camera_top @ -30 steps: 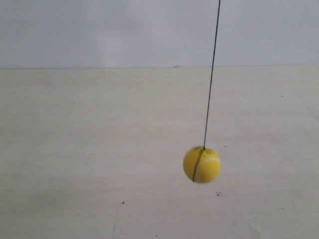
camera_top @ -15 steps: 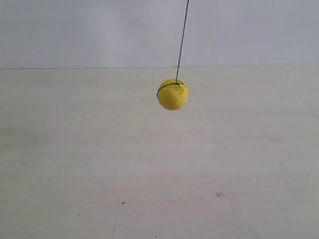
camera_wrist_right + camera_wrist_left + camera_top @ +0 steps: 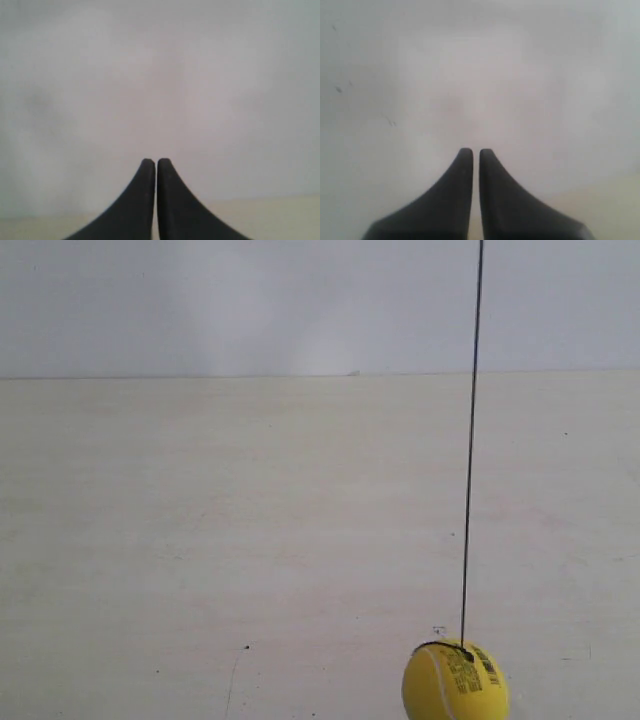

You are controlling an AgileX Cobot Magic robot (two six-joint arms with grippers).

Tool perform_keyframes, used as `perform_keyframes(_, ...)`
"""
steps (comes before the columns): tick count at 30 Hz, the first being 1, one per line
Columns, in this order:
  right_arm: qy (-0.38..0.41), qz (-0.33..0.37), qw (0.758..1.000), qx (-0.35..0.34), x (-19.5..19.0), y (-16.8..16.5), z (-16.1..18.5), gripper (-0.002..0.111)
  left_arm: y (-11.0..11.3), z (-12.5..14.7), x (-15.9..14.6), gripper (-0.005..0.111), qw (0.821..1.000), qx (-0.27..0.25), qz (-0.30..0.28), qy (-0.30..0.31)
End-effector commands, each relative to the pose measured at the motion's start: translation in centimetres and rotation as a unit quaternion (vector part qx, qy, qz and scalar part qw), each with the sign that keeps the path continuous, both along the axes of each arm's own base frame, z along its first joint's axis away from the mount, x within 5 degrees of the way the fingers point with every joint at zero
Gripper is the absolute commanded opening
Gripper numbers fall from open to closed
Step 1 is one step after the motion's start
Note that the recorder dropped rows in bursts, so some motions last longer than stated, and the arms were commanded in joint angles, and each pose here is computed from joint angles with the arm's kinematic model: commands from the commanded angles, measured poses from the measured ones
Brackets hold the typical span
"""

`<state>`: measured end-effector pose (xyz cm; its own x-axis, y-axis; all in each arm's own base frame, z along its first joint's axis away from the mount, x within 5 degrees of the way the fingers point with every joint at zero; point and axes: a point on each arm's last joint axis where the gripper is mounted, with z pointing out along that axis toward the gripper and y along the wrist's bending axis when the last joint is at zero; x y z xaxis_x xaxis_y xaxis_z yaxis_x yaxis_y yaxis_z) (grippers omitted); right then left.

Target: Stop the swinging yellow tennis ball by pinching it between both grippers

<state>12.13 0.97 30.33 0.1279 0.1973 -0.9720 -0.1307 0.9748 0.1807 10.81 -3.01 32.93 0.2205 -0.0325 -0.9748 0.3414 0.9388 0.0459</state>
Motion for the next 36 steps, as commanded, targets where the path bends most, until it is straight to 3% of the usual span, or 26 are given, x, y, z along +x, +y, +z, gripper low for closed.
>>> perform_keyframes(1,0.095,0.017,0.994,-0.044,2.9,0.4,-2.5,0.000,-1.3,-1.9,2.7,0.005,0.991,0.062,-0.076,0.089)
perform_keyframes(6,0.163,0.080,0.977,-0.109,5.3,1.4,-5.3,0.000,-1.7,-4.3,5.1,0.005,0.977,0.093,-0.114,0.153)
perform_keyframes(11,0.175,0.178,0.956,-0.152,6.2,3.0,-7.0,0.000,-1.8,-6.7,6.9,0.005,0.961,0.128,-0.134,0.206)
perform_keyframes(17,0.191,0.205,0.945,-0.170,6.6,3.4,-8.0,0.000,-2.3,-9.0,7.9,0.005,0.939,0.155,-0.181,0.248)
perform_keyframes(23,0.203,0.263,0.924,-0.190,6.3,4.2,-8.7,0.000,-3.1,-10.7,8.4,0.005,0.916,0.168,-0.256,0.261)
perform_keyframes(36,0.232,0.343,0.887,-0.205,7.2,5.1,-11.8,0.000,-3.8,-13.1,9.3,0.005,0.889,0.169,-0.332,0.267)
